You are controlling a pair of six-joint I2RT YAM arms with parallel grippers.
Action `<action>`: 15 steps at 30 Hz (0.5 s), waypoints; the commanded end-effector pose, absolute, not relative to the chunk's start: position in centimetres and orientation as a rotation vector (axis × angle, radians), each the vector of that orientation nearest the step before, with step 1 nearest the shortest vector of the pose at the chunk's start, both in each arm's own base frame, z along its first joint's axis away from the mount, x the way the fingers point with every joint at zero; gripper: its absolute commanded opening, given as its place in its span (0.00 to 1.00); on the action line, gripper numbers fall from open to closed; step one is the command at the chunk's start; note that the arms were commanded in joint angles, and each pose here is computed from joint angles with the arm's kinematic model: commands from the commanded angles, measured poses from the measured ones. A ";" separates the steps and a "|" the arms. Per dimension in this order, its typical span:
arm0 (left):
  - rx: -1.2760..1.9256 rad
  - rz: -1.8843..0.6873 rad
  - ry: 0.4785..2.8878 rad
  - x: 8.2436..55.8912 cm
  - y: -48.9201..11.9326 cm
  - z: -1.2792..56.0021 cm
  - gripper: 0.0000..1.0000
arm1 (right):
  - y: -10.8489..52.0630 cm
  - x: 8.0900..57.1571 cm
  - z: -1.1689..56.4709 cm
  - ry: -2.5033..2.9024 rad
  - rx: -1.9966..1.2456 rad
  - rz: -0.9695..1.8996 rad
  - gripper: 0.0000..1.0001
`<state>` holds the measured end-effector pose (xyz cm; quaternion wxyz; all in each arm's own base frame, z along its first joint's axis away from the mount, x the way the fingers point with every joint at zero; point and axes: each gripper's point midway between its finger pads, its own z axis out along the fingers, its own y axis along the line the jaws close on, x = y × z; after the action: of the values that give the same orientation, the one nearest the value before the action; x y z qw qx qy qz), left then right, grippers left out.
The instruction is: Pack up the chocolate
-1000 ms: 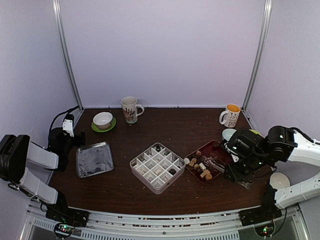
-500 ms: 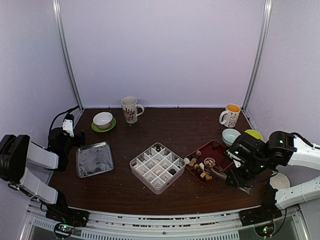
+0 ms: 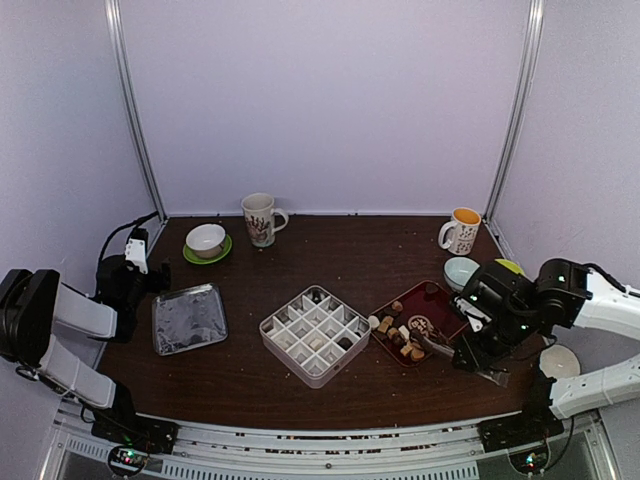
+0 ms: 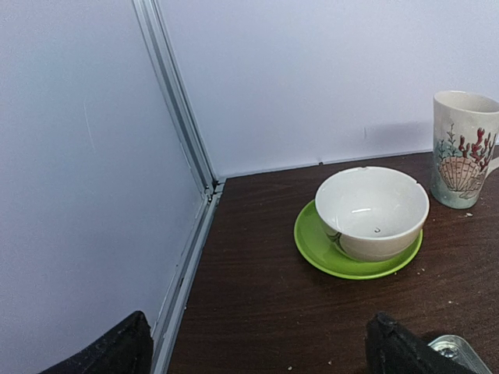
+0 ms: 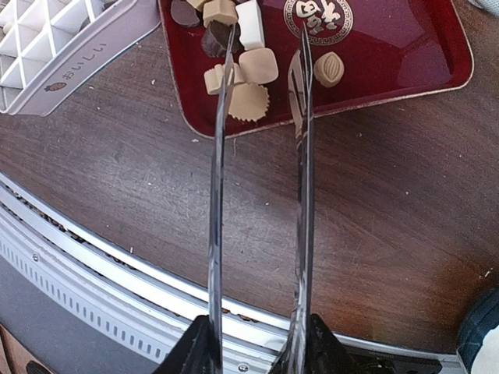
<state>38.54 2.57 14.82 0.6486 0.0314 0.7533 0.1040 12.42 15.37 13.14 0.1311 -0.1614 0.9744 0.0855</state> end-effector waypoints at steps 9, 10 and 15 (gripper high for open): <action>0.050 0.236 1.657 39.1 2.9 16.5 0.98 | 15.1 13.1 14.3 2.813 -0.448 0.288 0.38; 0.051 0.236 1.658 39.1 2.9 16.5 0.98 | 15.0 13.1 14.4 2.813 -0.451 0.283 0.38; 0.050 0.236 1.658 39.1 2.9 16.5 0.98 | 15.6 13.2 14.1 2.824 -0.481 0.293 0.37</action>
<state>38.54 2.57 14.82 0.6486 0.0314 0.7533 0.1040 12.98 14.97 13.54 0.1314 -0.1544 0.9749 0.0918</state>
